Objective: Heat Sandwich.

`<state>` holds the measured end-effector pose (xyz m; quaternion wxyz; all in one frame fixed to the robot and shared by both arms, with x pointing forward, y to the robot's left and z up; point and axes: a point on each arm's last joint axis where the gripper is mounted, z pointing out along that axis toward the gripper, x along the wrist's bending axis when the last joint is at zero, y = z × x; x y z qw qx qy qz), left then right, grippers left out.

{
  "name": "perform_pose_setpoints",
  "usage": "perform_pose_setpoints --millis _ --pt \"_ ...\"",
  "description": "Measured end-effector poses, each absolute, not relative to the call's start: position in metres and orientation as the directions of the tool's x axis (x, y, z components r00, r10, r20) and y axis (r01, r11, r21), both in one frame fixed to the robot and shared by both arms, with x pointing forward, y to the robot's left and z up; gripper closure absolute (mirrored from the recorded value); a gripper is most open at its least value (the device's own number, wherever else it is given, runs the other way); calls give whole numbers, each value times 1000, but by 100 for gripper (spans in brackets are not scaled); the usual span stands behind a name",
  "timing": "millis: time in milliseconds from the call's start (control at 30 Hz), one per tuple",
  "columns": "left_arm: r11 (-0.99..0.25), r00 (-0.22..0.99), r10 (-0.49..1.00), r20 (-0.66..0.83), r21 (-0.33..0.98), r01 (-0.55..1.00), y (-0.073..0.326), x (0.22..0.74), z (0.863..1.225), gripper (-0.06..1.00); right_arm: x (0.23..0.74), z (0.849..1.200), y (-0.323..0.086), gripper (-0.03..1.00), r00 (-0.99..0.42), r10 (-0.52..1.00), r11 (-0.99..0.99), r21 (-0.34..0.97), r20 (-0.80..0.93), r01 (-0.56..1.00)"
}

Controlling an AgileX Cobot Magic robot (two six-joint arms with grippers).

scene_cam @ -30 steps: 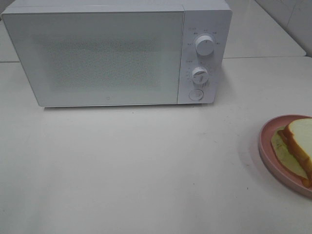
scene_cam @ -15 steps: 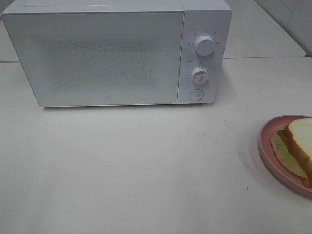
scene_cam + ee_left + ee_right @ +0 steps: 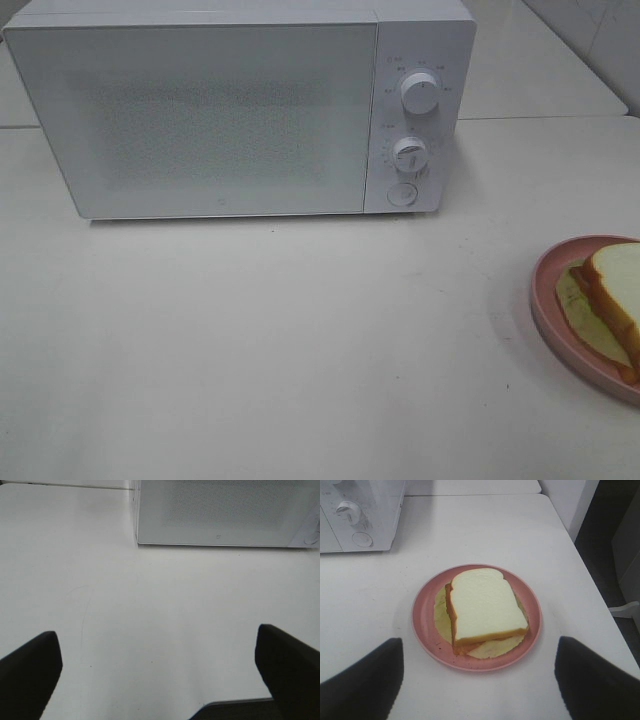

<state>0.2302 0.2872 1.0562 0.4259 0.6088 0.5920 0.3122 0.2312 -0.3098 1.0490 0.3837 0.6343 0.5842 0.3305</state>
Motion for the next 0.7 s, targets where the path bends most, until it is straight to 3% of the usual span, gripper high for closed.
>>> perform_pose_setpoints --millis 700 --pt "64 104 987 -124 888 455 287 230 1056 -3 231 1049 -310 21 98 995 -23 873 -28 488"
